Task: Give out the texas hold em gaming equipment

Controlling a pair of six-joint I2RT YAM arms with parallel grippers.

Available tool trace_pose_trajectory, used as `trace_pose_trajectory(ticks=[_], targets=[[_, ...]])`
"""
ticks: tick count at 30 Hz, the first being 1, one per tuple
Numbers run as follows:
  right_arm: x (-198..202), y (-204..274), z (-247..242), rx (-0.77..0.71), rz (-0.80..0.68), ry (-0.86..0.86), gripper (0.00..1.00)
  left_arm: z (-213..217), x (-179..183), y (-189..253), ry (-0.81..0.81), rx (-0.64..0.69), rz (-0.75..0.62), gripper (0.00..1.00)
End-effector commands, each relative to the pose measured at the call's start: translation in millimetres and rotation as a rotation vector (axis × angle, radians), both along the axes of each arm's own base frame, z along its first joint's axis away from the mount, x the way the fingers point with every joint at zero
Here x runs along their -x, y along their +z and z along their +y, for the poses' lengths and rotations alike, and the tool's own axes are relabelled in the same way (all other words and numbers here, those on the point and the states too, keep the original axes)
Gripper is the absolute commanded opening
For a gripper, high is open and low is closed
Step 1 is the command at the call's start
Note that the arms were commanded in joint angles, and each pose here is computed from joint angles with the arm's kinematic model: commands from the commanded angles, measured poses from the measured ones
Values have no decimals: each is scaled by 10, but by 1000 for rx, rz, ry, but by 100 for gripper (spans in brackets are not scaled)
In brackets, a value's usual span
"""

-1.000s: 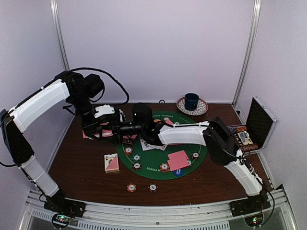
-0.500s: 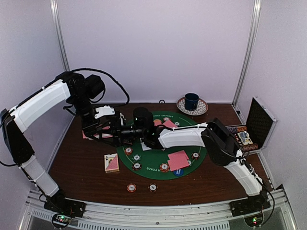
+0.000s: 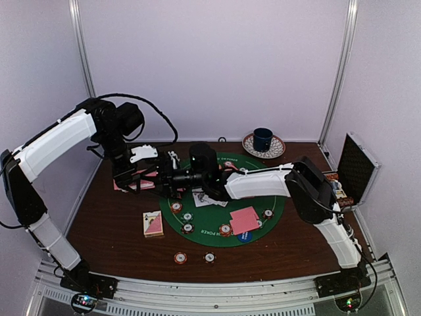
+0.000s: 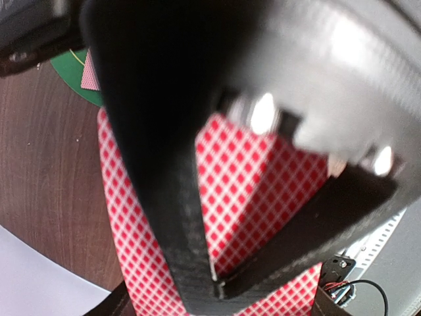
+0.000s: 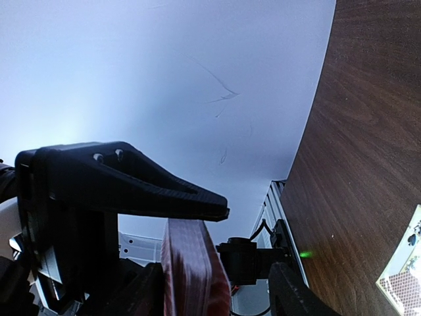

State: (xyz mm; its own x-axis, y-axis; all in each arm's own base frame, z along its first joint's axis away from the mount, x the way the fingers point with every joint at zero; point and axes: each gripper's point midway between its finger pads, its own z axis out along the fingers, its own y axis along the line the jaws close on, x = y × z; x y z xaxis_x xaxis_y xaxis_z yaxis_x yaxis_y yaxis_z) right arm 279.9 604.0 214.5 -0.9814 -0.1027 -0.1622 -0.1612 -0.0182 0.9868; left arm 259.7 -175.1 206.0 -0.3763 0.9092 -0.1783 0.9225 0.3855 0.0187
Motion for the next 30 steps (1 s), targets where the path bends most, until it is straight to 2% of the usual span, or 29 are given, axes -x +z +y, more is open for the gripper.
trace_pose_trajectory(ticks=[1,11,16,21,26,30], targets=[[-89,-156,-140,77,12,-21,55,-16,4,130,-4,32,-35,0],[-108,40,-222,50,-9,-24,52,-19,10,113,-5,32,-29,0],[-30,240,-106,-3,-19,-1,61,-6,21,59,-9,19,-15,0],[16,255,54,-46,8,18,63,-39,20,87,-8,38,-14,0],[-10,179,-14,-43,15,5,61,-16,38,87,-10,33,-18,0],[-59,183,-91,-22,0,-18,54,-22,45,75,-10,35,-12,0]])
